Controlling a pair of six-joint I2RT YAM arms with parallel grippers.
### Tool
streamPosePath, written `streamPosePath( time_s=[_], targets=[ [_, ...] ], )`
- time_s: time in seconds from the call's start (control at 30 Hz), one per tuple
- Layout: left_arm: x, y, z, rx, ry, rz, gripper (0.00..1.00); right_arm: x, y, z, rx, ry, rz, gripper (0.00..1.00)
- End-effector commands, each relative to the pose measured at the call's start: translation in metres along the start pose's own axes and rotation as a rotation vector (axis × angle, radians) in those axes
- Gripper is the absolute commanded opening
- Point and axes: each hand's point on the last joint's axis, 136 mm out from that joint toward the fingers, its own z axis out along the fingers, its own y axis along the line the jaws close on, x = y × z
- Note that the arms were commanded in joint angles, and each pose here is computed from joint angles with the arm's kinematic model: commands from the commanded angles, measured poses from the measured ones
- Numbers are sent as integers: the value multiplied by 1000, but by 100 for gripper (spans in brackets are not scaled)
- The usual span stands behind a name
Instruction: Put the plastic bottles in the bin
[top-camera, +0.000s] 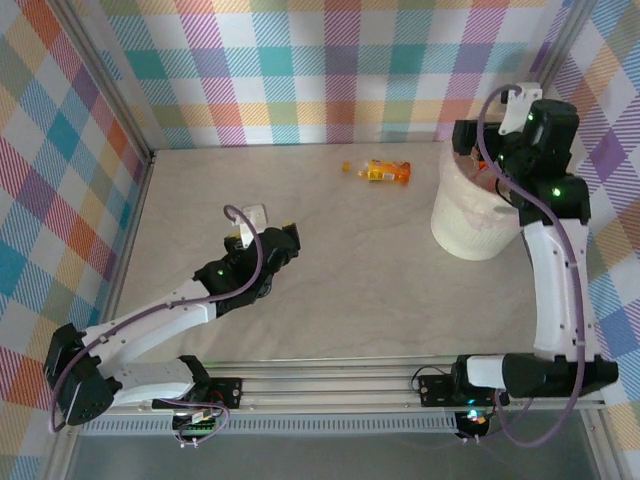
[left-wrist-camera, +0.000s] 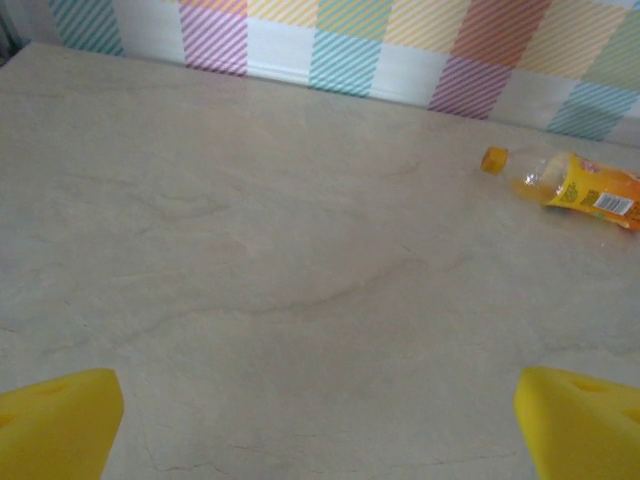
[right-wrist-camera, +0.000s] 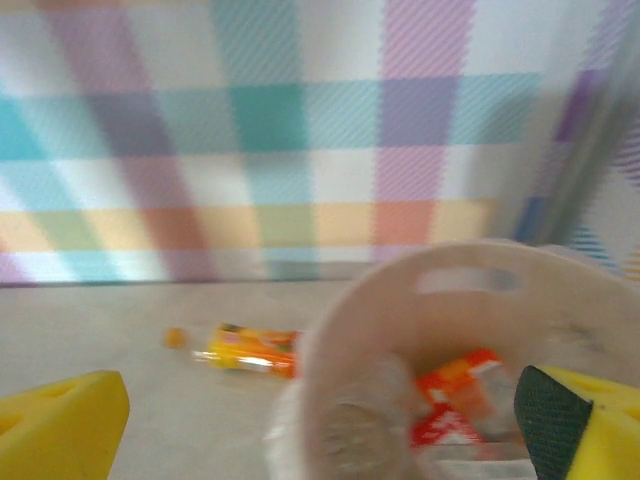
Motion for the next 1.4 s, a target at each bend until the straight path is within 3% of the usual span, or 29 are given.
streamPosePath(
  time_s=[0.0, 0.2, 0.43, 0.73, 1.0, 1.37],
  targets=[
    [-13, -16, 1, 49, 2, -29, 100, -3, 52, -2, -314, -1, 221, 99],
    [-4, -33, 12, 111, 59, -14, 100, -4, 95, -9, -616, 45, 445, 100],
    [-6, -65, 39, 185, 102, 0, 100, 3, 102, -8, -698, 36, 497, 100],
    [-18, -112, 107, 218, 118, 63, 100, 11, 100, -5, -680, 38, 485, 100],
    [-42, -146, 184, 229, 79, -26, 100, 27, 86, -3, -584, 6, 462, 100],
    [-44, -218, 259, 502, 94, -102, 100, 45, 86, -11, -576, 10, 396, 100]
  ],
)
